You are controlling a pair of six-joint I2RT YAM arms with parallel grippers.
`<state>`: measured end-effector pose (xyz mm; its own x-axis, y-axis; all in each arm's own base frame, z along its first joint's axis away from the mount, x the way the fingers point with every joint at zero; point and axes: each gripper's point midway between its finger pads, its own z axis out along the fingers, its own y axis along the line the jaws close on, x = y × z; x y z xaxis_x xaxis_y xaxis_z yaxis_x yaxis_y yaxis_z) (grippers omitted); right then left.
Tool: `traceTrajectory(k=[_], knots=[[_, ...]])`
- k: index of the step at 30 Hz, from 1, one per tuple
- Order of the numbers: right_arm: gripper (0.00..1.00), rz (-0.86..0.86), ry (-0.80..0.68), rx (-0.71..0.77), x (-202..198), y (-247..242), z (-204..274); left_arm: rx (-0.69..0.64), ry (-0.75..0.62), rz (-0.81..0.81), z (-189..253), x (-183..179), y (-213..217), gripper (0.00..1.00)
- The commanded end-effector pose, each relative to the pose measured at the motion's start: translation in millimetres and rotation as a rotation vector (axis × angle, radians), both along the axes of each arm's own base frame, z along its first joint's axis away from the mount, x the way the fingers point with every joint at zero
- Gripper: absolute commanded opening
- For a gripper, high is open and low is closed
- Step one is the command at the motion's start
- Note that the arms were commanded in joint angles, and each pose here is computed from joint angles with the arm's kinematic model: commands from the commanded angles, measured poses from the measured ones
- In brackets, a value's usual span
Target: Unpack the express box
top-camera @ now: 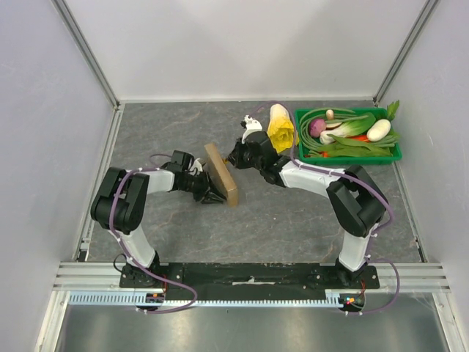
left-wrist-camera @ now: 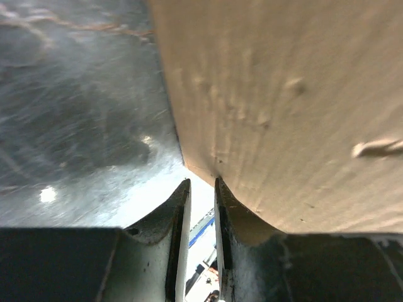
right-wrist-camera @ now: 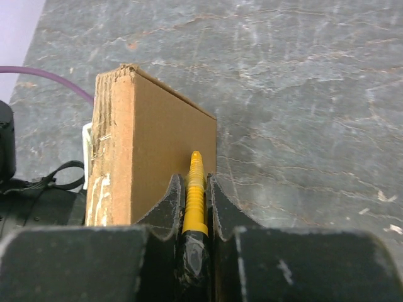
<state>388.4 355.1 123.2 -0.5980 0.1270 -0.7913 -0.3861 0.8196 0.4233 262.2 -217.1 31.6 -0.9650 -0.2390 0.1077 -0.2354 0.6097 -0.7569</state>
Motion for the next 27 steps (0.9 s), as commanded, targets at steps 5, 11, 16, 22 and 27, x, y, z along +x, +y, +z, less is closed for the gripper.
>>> traceTrajectory(k=[5,11,16,22,27], knots=[[0.0,0.148,-0.012,0.097,-5,31,16,-0.139,-0.153,-0.007,39,26,-25,0.28],[0.0,0.163,-0.042,0.078,-4,28,34,-0.08,-0.175,0.037,39,28,-18,0.28],[0.0,0.176,-0.05,0.066,-4,27,46,0.033,-0.229,0.096,44,32,-2,0.28],[0.0,0.177,-0.051,0.049,-7,24,52,0.211,-0.324,0.148,55,41,25,0.28],[0.0,0.174,-0.047,0.042,-8,22,55,0.311,-0.395,0.168,69,44,43,0.29]])
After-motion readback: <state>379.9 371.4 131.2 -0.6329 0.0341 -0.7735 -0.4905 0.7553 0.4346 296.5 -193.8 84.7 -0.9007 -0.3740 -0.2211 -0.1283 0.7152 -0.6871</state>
